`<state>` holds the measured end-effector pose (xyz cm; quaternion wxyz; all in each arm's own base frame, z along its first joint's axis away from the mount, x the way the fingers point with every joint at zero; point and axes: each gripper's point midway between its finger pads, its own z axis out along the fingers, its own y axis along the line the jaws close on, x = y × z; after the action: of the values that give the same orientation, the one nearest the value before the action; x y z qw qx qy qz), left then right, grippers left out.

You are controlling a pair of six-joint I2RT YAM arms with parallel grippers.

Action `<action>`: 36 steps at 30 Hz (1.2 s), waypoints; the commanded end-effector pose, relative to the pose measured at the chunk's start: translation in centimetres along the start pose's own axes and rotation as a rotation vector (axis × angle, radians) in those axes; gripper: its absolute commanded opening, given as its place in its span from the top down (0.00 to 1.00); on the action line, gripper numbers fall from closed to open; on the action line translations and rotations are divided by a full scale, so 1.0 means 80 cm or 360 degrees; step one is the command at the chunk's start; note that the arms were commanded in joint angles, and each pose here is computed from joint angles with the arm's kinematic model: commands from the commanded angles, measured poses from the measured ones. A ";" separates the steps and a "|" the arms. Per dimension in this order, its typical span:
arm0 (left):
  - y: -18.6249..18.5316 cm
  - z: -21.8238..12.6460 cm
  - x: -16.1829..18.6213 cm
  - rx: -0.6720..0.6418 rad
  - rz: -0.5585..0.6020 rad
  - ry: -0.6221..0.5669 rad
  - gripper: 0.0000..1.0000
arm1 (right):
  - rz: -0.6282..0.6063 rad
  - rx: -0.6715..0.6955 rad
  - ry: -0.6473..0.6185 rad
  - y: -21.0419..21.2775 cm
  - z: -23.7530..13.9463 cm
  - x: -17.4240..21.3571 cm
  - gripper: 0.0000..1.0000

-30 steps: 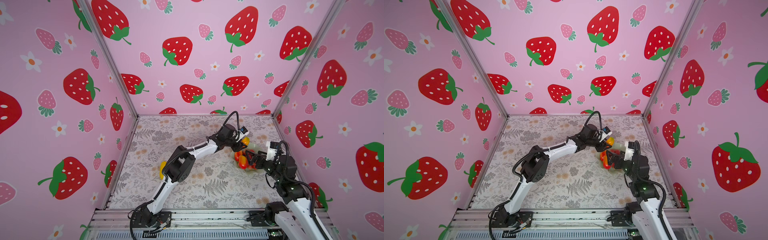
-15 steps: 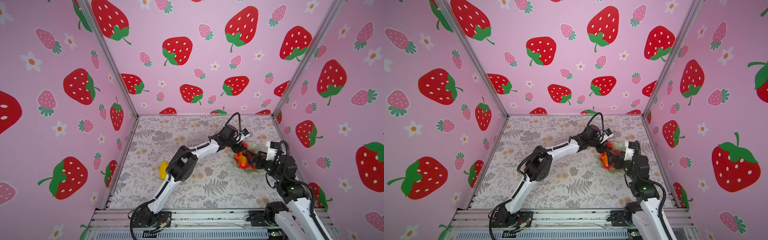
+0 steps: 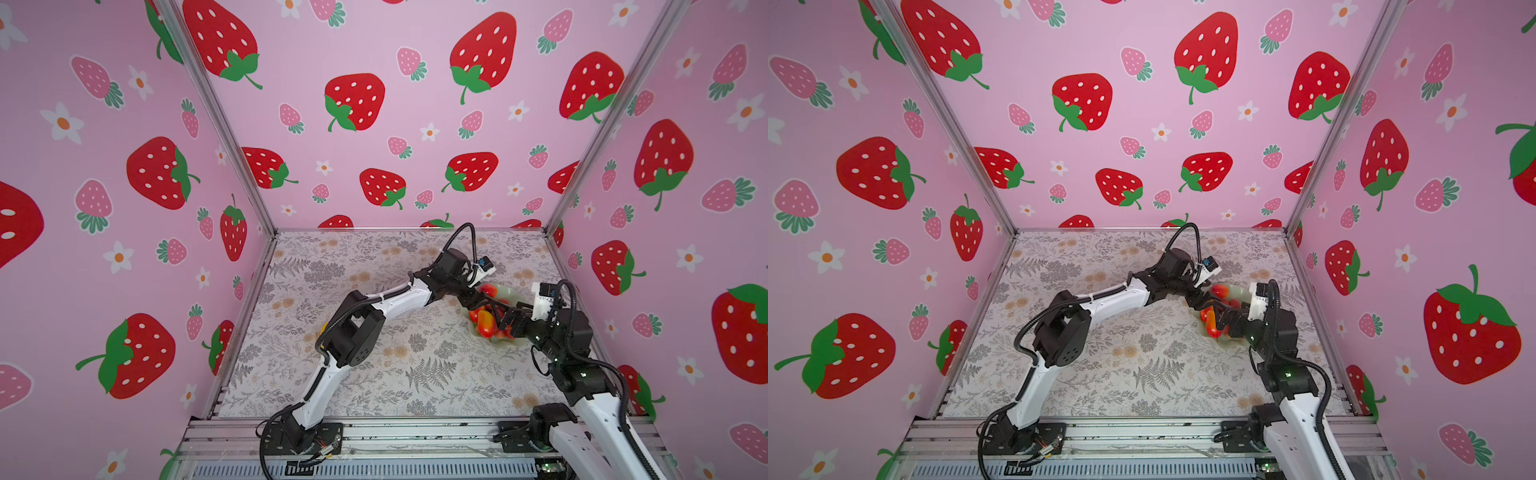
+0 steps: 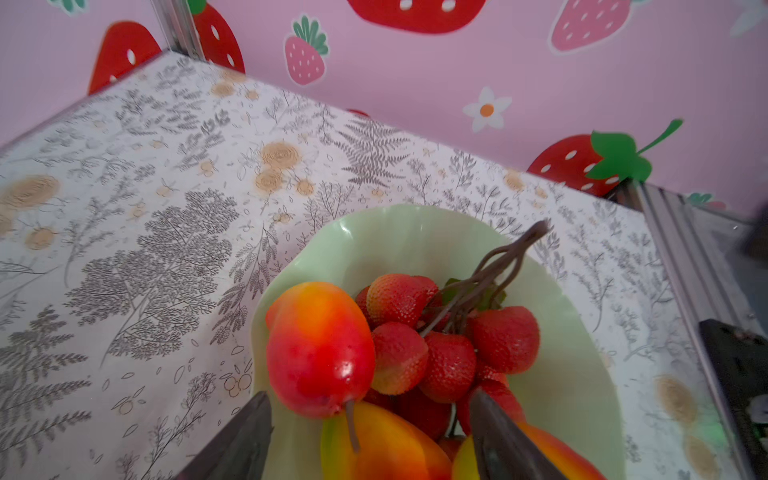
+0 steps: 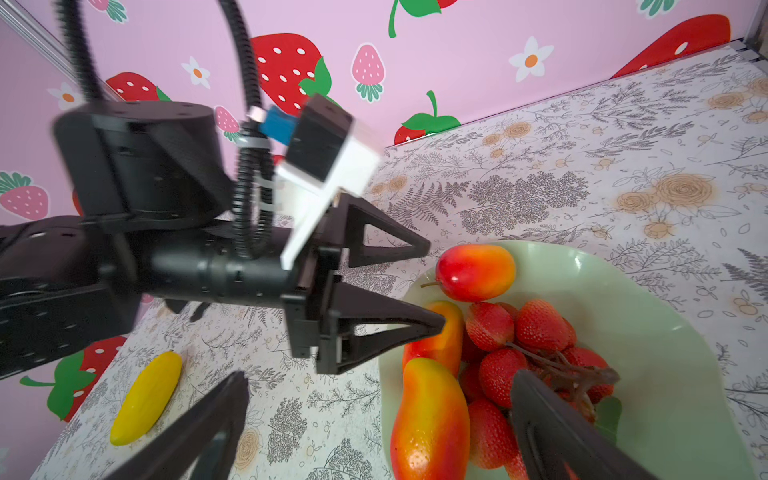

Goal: Place and organize the fake fruits in the fruit bowl
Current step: 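Carry the held mango to the bowl and release it with the left gripper, then reach the left gripper down to the yellow fruit and grasp it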

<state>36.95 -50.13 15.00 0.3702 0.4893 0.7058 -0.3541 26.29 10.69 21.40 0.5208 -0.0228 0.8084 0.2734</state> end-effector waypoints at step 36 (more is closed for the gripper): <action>0.032 -0.469 0.407 -0.2049 -0.1951 0.0628 0.19 | -0.0346 -0.0513 0.0086 0.123 0.048 0.014 0.01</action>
<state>24.82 -3.04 4.99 0.1985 -0.2016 0.9564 0.0721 25.84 21.29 22.86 0.5044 -0.2040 0.7657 0.3429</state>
